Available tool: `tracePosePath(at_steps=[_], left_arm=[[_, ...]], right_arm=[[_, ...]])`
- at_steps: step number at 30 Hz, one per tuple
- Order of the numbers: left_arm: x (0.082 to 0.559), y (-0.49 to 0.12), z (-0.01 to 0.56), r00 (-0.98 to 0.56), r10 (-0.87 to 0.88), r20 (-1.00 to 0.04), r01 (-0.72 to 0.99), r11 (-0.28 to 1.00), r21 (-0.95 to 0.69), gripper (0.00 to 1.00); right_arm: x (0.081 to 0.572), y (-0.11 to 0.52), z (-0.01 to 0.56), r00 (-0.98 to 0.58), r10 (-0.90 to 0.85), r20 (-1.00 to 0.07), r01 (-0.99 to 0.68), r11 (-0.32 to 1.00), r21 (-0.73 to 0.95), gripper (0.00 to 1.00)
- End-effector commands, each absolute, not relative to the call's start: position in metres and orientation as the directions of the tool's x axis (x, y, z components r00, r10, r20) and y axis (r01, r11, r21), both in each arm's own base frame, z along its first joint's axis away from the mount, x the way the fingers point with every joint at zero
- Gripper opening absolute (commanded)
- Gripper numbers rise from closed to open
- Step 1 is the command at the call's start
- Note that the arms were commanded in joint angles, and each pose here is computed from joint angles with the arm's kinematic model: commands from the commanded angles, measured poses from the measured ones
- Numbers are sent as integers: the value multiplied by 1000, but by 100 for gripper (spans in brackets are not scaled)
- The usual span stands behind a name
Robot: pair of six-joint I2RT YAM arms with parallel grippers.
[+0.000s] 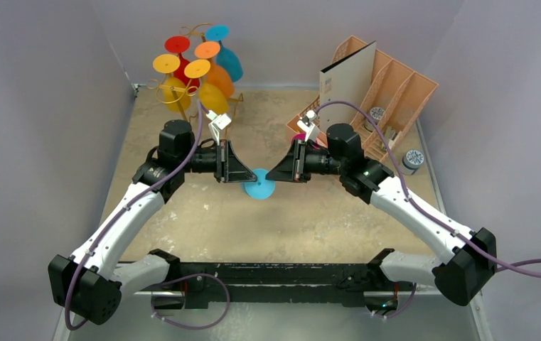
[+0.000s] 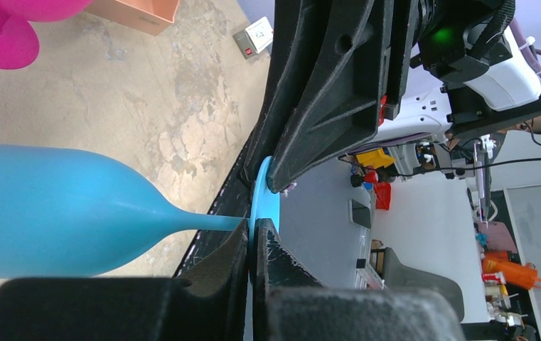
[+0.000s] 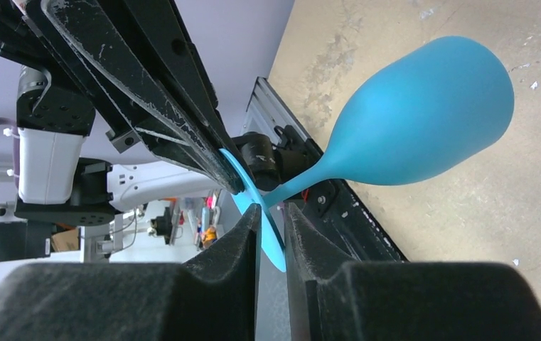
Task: Take the wine glass off the wine glass rack
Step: Place the wine glass at the center of the board.
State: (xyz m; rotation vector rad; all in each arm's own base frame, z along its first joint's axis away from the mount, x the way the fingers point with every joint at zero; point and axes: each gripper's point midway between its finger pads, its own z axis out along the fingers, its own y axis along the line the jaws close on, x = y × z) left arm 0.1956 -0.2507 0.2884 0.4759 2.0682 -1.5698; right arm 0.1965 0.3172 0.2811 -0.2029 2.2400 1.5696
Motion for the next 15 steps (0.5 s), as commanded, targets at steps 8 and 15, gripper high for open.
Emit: tracePosePath(at_steps=[8,15], left_arm=[[192,-256,324,-739,-29,-673,659,178,-731,0],[193,-256,325,-737,-29,-675,662,170,-730,0]], right_arm=[[185,322,298,-899,54,-436,-406,276,871,22],[185,321,304,-881,54,-471,-443,261,858,4]])
